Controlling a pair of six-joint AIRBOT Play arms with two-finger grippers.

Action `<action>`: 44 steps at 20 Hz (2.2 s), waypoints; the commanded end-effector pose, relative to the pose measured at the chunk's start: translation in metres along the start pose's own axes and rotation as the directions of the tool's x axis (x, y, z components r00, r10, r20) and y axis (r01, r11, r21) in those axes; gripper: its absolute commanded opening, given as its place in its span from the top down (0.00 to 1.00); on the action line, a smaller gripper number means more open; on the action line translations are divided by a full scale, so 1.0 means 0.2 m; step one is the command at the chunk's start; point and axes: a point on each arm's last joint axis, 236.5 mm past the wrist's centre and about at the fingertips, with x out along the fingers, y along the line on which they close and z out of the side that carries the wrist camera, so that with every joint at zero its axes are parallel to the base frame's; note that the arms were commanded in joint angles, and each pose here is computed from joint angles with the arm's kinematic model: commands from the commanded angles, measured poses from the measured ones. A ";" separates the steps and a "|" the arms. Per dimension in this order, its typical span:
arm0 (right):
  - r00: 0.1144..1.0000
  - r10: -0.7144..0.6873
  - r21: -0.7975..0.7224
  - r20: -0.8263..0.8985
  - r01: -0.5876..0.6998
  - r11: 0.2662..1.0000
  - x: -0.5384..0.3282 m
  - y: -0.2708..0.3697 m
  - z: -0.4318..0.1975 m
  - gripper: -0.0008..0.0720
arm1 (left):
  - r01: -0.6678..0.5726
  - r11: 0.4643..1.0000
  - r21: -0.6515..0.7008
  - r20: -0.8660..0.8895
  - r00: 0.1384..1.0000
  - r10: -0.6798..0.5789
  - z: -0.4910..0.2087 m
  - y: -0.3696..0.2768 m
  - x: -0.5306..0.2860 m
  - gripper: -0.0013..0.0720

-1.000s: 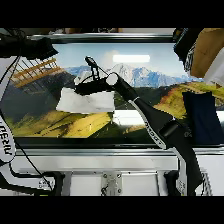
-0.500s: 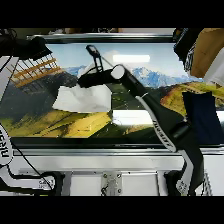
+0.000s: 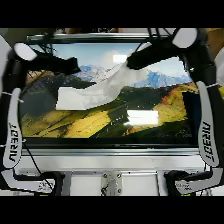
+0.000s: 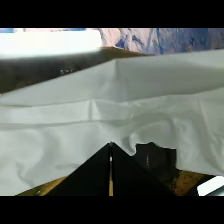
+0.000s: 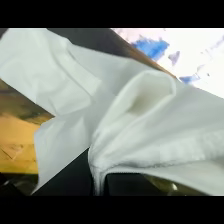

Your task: Fold the clothes and pants, and hang the long-sleeved shirts on hangers.

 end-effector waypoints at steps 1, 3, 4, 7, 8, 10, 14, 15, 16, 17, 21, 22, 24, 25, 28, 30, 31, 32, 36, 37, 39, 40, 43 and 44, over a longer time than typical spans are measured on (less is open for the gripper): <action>0.981 -0.101 0.056 -0.165 0.112 0.992 -0.19 -0.20 -0.23 0.97 | 0.050 0.998 0.050 -0.056 0.997 -0.047 -0.19 -0.23 0.38 0.97; 0.968 -0.107 0.083 -0.226 0.129 0.988 -0.23 -0.26 -0.31 0.97 | 0.083 0.993 0.087 -0.128 0.989 -0.072 -0.34 -0.37 0.61 0.97; 0.961 -0.122 0.094 -0.248 0.150 0.984 -0.25 -0.30 -0.34 0.97 | 0.097 0.990 0.104 -0.159 0.984 -0.080 -0.40 -0.42 0.71 0.97; 0.927 -0.207 0.123 -0.314 0.256 0.959 -0.33 -0.46 -0.44 0.97 | 0.137 0.979 0.148 -0.218 0.970 -0.103 -0.51 -0.56 0.95 0.97; 0.917 -0.230 0.133 -0.327 0.285 0.949 -0.36 -0.51 -0.46 0.97 | 0.150 0.976 0.160 -0.228 0.967 -0.111 -0.53 -0.60 1.00 0.97; 0.900 -0.268 0.151 -0.343 0.335 0.930 -0.41 -0.58 -0.49 0.97 | 0.173 0.967 0.184 -0.249 0.960 -0.125 -0.57 -0.68 1.09 0.97; 0.880 -0.328 0.170 -0.343 0.402 0.900 -0.50 -0.66 -0.51 0.97 | 0.214 0.952 0.221 -0.299 0.944 -0.143 -0.66 -0.79 1.21 0.97; 0.879 -0.335 0.172 -0.340 0.408 0.897 -0.52 -0.66 -0.51 0.97 | 0.232 0.949 0.214 -0.303 0.939 -0.162 -0.68 -0.83 1.24 0.97; 0.880 -0.336 0.171 -0.336 0.408 0.897 -0.53 -0.66 -0.51 0.97 | 0.255 0.948 0.190 -0.301 0.934 -0.191 -0.69 -0.87 1.25 0.97; 0.881 -0.339 0.170 -0.330 0.408 0.897 -0.54 -0.65 -0.50 0.97 | 0.273 0.947 0.168 -0.307 0.928 -0.213 -0.72 -0.90 1.28 0.97; 0.894 -0.334 0.194 -0.299 0.400 0.896 -0.57 -0.61 -0.48 0.97 | 0.288 0.948 0.137 -0.370 0.902 -0.221 -0.87 -0.92 1.36 0.97; 0.904 -0.319 0.200 -0.284 0.381 0.903 -0.56 -0.58 -0.46 0.97 | 0.299 0.946 0.123 -0.377 0.896 -0.234 -0.89 -0.93 1.37 0.97; 0.933 -0.271 0.200 -0.237 0.319 0.926 -0.54 -0.51 -0.40 0.97 | 0.316 0.945 0.091 -0.374 0.890 -0.261 -0.93 -0.97 1.38 0.97; 0.945 -0.248 0.199 -0.214 0.291 0.936 -0.52 -0.47 -0.37 0.97 | 0.317 0.944 0.087 -0.378 0.888 -0.263 -0.95 -0.98 1.39 0.97; 0.964 -0.201 0.194 -0.173 0.234 0.953 -0.47 -0.38 -0.31 0.97 | 0.320 0.943 0.090 -0.385 0.885 -0.264 -0.98 -1.00 1.39 0.97; 0.968 -0.198 0.178 -0.153 0.224 0.958 -0.45 -0.35 -0.28 0.97 | 0.323 0.942 0.093 -0.383 0.885 -0.266 -0.97 -1.01 1.38 0.97; 0.969 -0.195 0.172 -0.151 0.220 0.960 -0.45 -0.33 -0.27 0.97 | 0.322 0.942 0.092 -0.385 0.884 -0.265 -0.96 -1.00 1.37 0.97; 0.970 -0.192 0.168 -0.150 0.216 0.962 -0.44 -0.32 -0.27 0.97 | 0.321 0.943 0.089 -0.387 0.883 -0.264 -0.94 -0.98 1.35 0.97; 0.971 -0.184 0.157 -0.151 0.207 0.966 -0.43 -0.29 -0.27 0.97 | 0.301 0.951 0.072 -0.341 0.903 -0.260 -0.72 -0.86 1.22 0.97; 0.973 -0.179 0.154 -0.147 0.201 0.967 -0.42 -0.28 -0.26 0.97 | 0.296 0.953 0.063 -0.324 0.909 -0.261 -0.64 -0.82 1.17 0.97; 0.979 -0.155 0.147 -0.135 0.175 0.973 -0.39 -0.24 -0.24 0.97 | 0.288 0.956 0.057 -0.297 0.919 -0.259 -0.52 -0.74 1.06 0.97; 0.982 -0.141 0.143 -0.128 0.159 0.977 -0.36 -0.22 -0.22 0.97 | 0.283 0.957 0.058 -0.284 0.924 -0.256 -0.46 -0.69 1.01 0.97; 0.992 -0.044 0.129 -0.115 0.059 0.990 -0.22 -0.09 -0.18 0.97 | 0.261 0.965 0.035 -0.234 0.941 -0.246 -0.28 -0.55 0.85 0.97; 0.993 -0.005 0.126 -0.117 0.020 0.992 -0.16 -0.04 -0.16 0.97 | 0.253 0.967 0.027 -0.215 0.946 -0.241 -0.23 -0.50 0.80 0.97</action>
